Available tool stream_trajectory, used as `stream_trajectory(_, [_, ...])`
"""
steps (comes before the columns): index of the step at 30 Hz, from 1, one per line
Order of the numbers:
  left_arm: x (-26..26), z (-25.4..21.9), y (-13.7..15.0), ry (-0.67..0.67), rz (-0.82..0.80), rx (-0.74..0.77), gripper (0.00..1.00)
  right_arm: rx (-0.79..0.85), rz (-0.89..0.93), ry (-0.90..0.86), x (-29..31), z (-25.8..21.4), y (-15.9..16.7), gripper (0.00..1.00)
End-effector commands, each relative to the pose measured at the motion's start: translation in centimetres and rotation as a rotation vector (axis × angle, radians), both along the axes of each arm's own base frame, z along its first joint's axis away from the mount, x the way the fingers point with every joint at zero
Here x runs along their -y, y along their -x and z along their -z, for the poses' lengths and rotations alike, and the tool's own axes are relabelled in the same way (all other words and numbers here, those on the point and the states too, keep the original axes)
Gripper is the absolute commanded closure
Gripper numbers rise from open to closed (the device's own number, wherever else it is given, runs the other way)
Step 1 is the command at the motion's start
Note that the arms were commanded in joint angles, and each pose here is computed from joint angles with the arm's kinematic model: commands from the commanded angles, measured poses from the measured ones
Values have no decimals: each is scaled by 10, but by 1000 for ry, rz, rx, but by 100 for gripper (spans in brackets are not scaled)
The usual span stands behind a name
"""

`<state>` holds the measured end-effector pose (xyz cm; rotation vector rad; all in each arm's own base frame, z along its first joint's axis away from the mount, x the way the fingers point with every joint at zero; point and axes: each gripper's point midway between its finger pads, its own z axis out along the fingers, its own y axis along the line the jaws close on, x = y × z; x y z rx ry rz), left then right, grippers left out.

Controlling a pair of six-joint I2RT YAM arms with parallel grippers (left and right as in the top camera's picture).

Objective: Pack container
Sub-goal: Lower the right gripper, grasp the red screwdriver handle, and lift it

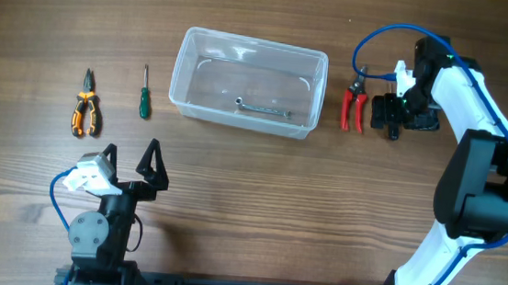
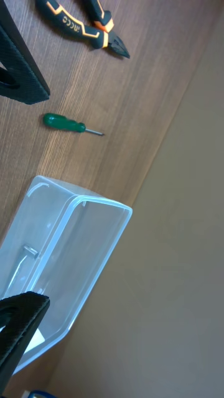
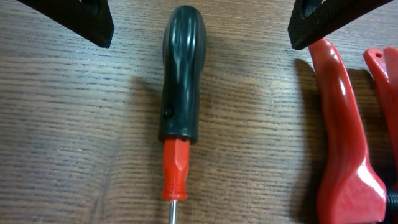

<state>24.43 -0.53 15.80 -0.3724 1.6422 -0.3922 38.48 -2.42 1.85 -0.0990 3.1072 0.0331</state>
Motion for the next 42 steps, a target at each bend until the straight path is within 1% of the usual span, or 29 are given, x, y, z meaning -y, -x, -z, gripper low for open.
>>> stream_trajectory(1, [2, 2, 0, 14, 11, 1, 0, 18, -13, 13, 4, 2, -5, 12])
stream_trajectory(7, [2, 2, 0, 14, 11, 1, 0, 9, -4, 12, 7, 12, -7, 12])
stream_trajectory(15, [2, 2, 0, 14, 11, 1, 0, 32, -3, 14, 10, 14, -11, 13])
stream_trajectory(25, [2, 2, 0, 14, 11, 1, 0, 3, -21, 8, 11, 30, 3, 12])
stream_trajectory(31, [2, 2, 0, 14, 11, 1, 0, 7, -22, 5, 10, 31, 2, 12])
stream_trajectory(33, [2, 2, 0, 14, 11, 1, 0, 13, -22, 5, 10, 31, 1, 15])
stream_trajectory(39, [2, 2, 0, 14, 11, 1, 0, 27, -22, 7, 11, 31, -3, 28])
stream_trajectory(42, [2, 2, 0, 14, 11, 1, 0, 34, -22, 7, 11, 31, -4, 29])
